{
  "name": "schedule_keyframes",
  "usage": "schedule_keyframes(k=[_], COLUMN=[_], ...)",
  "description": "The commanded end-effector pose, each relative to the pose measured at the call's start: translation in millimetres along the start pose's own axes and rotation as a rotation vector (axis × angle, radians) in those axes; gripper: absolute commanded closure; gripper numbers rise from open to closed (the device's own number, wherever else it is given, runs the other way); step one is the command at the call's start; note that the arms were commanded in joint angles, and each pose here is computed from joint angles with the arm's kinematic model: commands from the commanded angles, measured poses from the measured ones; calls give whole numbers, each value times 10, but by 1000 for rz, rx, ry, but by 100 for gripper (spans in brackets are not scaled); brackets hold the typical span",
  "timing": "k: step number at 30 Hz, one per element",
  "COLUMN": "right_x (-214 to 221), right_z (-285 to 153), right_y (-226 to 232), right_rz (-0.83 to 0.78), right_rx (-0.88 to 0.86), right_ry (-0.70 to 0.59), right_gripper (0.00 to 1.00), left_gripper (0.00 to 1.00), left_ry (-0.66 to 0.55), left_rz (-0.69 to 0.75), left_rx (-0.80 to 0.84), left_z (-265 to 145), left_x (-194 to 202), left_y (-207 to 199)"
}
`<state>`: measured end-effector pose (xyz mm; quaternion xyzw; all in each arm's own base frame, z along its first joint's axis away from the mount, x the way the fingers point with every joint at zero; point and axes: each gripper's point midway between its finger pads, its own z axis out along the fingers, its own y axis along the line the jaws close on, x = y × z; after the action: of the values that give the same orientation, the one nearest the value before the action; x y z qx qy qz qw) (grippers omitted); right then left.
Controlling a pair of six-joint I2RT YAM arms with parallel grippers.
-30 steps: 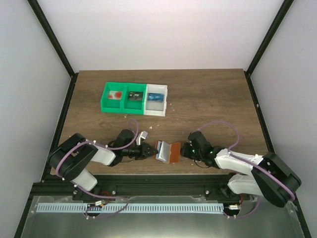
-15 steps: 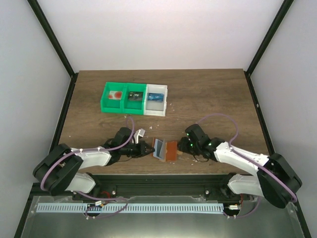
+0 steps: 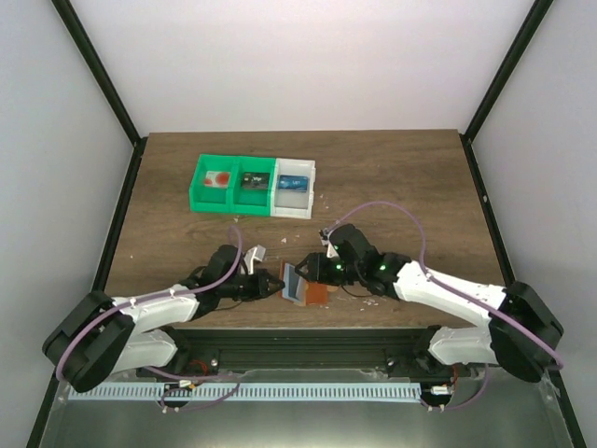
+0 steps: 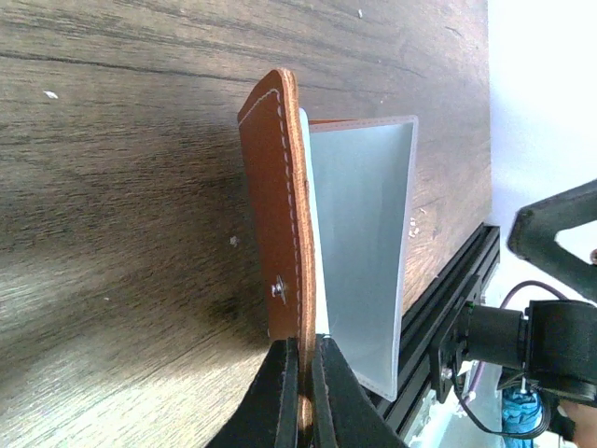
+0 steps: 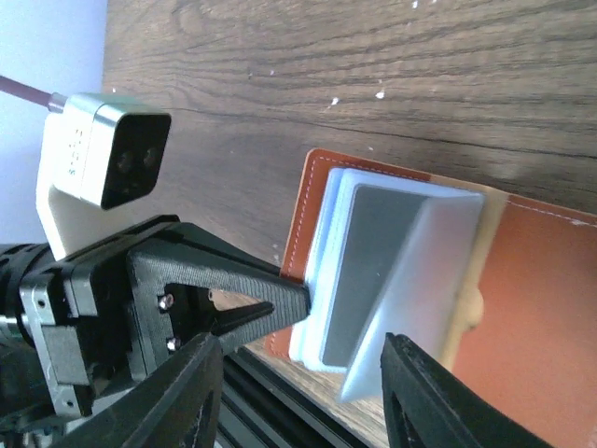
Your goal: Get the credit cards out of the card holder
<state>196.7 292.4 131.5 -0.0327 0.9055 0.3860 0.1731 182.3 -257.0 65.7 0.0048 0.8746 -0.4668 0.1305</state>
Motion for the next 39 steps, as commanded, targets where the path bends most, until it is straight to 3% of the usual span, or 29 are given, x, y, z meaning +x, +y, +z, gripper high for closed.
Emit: schedule_keyframes(k=[1,12,25,28,32,37,39], right_x=[-22,129,260,160,-13,-6,46], right_z=[131,546,272,91,-37,-47,-30], right_y=[346,153,-975,-1016,-615,196,326], right_rz=[-1,32,-17,-30,-60,-77,-55], right_rx=[-149,-88,432,501,374,-70,-182], right_ry=[41,150,94,43,-4,-8,0], right_gripper=[55,59,62,64,66,68,69], left_gripper=[100,100,100,100,100,100,100], left_ry=[-20,-38,-40,-34,-36,-32,-33], left_rz=[9,4,33,35,41,39,38], left_rx=[12,7,-13,-13,-9,-10,-12], left_z=[-42,-95,-87,-77,-76,-72,-74], left_x=[14,84,64,63,52,58,57], left_y=[-27,30,47,41,23,29,31])
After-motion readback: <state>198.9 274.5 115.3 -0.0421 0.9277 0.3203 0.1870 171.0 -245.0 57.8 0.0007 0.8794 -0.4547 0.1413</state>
